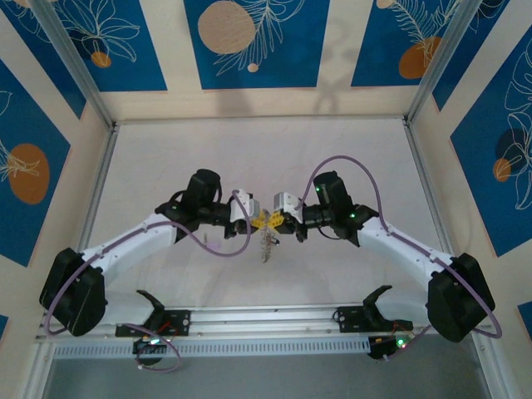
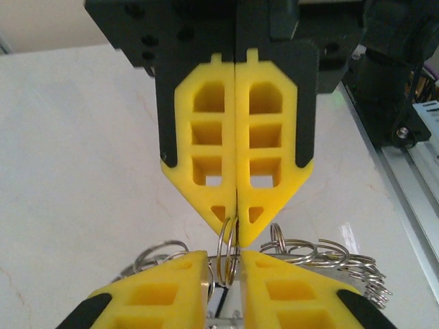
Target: Put the keys on the keyring
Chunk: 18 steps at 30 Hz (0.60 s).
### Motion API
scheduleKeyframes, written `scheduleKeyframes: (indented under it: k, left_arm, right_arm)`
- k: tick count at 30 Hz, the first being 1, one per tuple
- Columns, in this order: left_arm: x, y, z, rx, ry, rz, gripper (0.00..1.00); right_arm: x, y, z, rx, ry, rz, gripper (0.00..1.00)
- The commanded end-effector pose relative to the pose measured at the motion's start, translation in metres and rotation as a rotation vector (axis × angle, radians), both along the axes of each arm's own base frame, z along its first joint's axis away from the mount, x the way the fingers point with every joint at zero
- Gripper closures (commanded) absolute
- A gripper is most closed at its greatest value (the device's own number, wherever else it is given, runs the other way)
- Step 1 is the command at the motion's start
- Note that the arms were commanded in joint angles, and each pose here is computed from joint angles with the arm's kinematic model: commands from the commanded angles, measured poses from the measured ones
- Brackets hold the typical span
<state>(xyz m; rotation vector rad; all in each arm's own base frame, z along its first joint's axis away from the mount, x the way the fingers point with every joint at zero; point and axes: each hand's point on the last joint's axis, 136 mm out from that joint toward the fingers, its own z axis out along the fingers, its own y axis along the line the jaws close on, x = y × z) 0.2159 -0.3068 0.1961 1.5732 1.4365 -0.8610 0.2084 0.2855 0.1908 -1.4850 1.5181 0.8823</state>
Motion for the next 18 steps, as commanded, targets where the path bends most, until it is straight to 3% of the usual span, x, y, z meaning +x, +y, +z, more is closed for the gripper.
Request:
scheduleKeyframes:
  k: [1,18]
  left_arm:
    - [-0.0063,0.0012,-0.0129,0.082,0.006,-0.048,0.81]
    - [-0.0072,-0.0054,-0.0084,0.075,-0.016,-0.071,0.85]
  right_arm:
    - [-0.0017,0.0,-0.0057,-0.064,-0.012,0.01,1.0]
    - [-0.0087,0.0033,-0.004,-0.09,-0.038,0.039,1.0]
